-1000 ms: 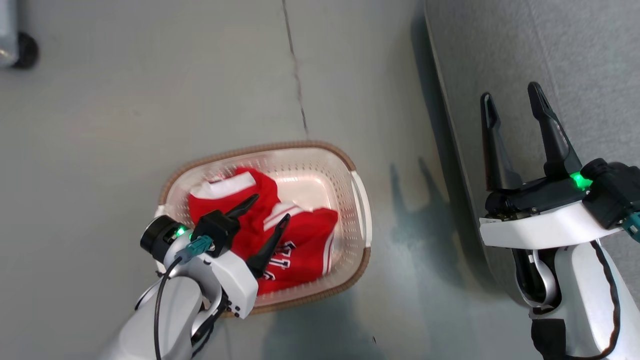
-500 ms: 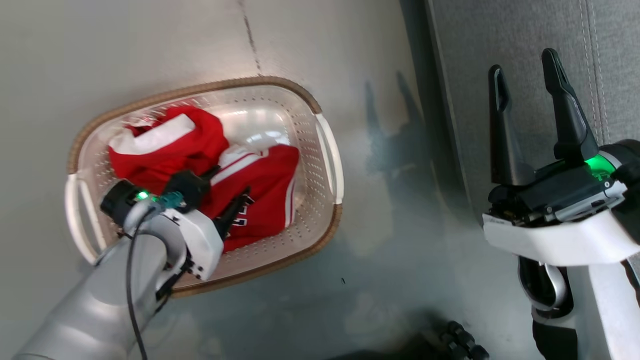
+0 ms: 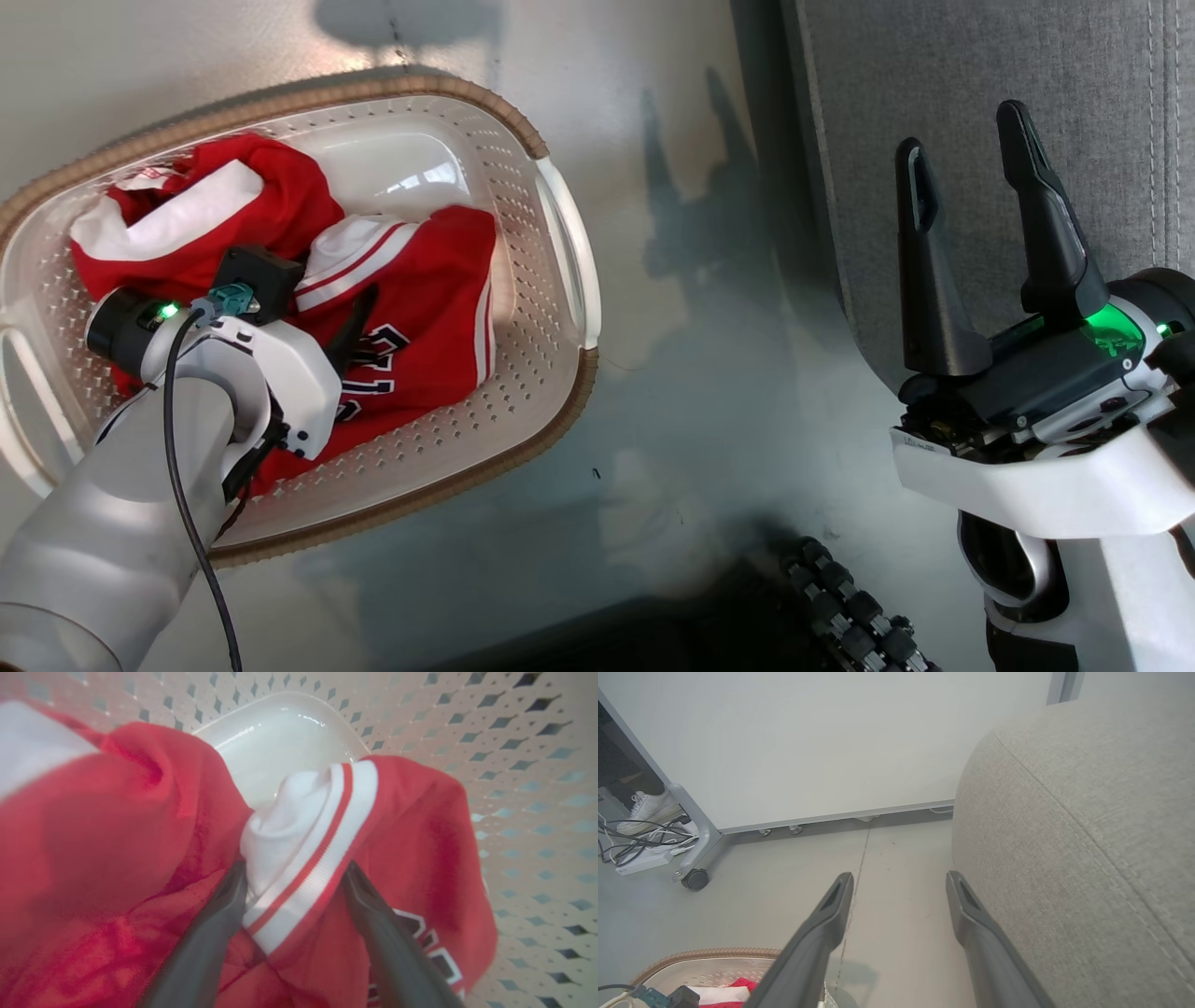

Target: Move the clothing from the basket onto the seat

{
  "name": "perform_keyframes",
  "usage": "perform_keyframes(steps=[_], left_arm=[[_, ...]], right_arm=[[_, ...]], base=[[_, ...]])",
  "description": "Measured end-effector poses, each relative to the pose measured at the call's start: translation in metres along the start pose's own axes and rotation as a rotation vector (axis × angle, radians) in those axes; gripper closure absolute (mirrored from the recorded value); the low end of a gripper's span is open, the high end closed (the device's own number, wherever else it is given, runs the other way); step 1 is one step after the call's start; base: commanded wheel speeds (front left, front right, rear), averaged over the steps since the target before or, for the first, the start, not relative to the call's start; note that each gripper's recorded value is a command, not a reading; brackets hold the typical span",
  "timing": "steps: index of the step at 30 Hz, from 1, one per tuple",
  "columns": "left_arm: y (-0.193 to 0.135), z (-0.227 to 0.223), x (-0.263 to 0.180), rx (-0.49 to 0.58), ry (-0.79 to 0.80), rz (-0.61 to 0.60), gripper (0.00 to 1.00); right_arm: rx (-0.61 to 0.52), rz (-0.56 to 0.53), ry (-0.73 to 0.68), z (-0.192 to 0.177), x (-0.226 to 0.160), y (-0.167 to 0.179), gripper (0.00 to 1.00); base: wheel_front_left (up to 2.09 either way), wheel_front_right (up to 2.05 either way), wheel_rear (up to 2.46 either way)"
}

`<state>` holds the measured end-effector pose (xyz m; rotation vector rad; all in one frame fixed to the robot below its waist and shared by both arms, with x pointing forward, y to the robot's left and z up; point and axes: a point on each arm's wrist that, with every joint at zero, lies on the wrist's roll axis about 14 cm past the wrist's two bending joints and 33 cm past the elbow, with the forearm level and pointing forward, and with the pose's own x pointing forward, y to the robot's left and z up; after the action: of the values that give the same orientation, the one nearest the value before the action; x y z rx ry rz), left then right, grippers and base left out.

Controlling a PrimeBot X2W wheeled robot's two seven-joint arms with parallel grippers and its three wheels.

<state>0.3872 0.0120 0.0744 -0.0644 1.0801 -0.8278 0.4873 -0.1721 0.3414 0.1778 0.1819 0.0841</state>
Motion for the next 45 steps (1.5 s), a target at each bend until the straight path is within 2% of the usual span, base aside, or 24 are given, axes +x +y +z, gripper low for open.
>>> perform_keyframes(steps=[1, 2, 3, 4, 11, 18, 22, 30, 32, 45], left_arm=[[-0.001, -0.004, 0.001, -0.002, 0.017, -0.004, 0.0], [-0.001, -0.008, 0.003, -0.008, 0.03, -0.008, 0.24], [-0.002, -0.01, 0.004, -0.008, 0.041, -0.013, 0.43], [-0.002, -0.011, 0.005, -0.005, 0.045, -0.015, 1.0], [-0.001, -0.004, 0.004, -0.044, 0.022, -0.019, 1.0], [0.01, 0.029, -0.016, 0.04, -0.065, -0.003, 1.0], [0.012, 0.075, -0.034, 0.083, -0.194, 0.009, 1.0], [0.0, 0.135, -0.089, 0.09, -0.428, 0.048, 1.0], [-0.007, 0.158, -0.117, 0.106, -0.525, 0.068, 1.0], [-0.041, 0.209, -0.23, 0.114, -0.824, 0.176, 1.0]], right_arm=[[-0.001, -0.001, 0.002, -0.001, 0.0, -0.001, 0.0], [-0.001, -0.003, 0.003, -0.001, -0.001, -0.001, 0.0], [-0.001, -0.004, 0.004, -0.001, -0.001, -0.002, 0.0], [0.002, -0.006, 0.004, -0.001, -0.001, -0.002, 0.0], [0.004, -0.011, 0.007, -0.002, -0.002, -0.003, 0.0], [-0.001, 0.011, -0.018, 0.009, -0.001, 0.005, 0.0], [-0.007, 0.03, -0.036, 0.018, -0.001, 0.013, 0.0], [-0.022, 0.062, -0.065, 0.031, 0.001, 0.026, 0.0], [-0.027, 0.083, -0.076, 0.036, 0.002, 0.034, 0.0], [-0.034, 0.141, -0.124, 0.071, -0.004, 0.062, 0.0]], base=[[0.0, 0.0, 0.0], [0.0, 0.0, 0.0], [0.0, 0.0, 0.0], [0.0, 0.0, 0.0], [0.0, 0.0, 0.0], [0.0, 0.0, 0.0], [0.0, 0.0, 0.0], [0.0, 0.0, 0.0], [0.0, 0.0, 0.0], [0.0, 0.0, 0.0]])
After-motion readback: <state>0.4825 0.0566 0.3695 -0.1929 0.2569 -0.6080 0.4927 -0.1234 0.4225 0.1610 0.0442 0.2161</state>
